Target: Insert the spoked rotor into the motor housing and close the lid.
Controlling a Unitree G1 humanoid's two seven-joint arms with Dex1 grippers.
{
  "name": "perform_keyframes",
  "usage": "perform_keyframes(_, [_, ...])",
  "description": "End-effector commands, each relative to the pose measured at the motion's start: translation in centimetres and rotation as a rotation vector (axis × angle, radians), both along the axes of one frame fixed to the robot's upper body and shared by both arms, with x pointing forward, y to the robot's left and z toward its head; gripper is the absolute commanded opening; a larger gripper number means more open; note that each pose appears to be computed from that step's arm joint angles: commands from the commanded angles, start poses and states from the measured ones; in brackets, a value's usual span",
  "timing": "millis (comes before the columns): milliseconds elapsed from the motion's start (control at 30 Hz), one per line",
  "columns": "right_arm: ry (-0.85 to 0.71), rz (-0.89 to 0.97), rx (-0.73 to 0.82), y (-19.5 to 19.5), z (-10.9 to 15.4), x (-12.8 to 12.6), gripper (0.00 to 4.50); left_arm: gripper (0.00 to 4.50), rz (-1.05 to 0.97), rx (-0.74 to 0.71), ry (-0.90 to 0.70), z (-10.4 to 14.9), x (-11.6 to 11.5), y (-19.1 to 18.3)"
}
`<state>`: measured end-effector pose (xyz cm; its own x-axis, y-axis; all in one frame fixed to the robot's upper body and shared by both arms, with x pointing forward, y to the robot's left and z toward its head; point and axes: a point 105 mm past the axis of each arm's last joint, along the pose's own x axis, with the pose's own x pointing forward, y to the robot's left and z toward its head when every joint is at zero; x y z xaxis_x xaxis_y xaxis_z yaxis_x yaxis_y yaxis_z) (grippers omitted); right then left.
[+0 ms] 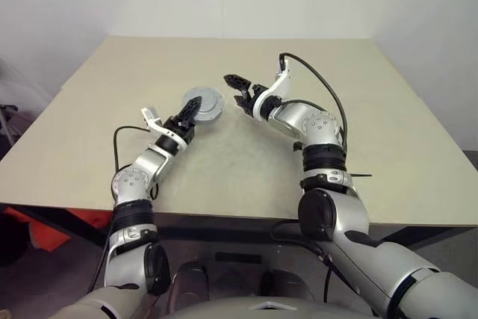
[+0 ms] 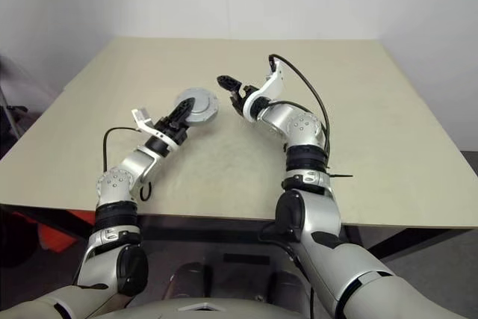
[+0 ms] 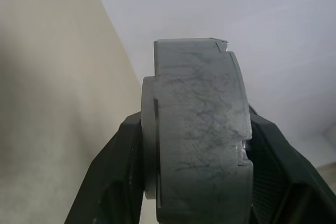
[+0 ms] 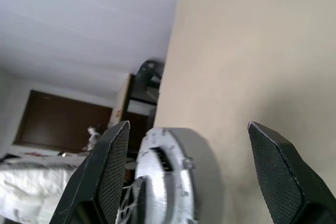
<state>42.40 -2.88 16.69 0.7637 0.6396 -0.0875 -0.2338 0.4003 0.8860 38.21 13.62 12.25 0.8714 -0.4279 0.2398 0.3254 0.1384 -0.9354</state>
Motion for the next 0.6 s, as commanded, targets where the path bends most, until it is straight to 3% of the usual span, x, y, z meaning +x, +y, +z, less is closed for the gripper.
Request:
perform_keyframes(33, [-0.041, -0.023, -0.013, -0.5, 0.7, 0.4, 4.06, 2.41, 0.14, 0.019, -0.056, 1.3, 0.1, 3.1])
perform_keyframes(267, [-0.04, -0.028, -0.012, -1.0, 0.4, 0.3, 4.06, 2.41, 0.46, 0.085, 0.105, -1.7, -0.3, 10.7])
perform_keyframes(600, [-0.045, 0.009, 0.005, 0.1, 0.8, 0.2, 4.06, 2.41, 0.556, 0.12, 0.2, -3.0, -0.1, 12.4])
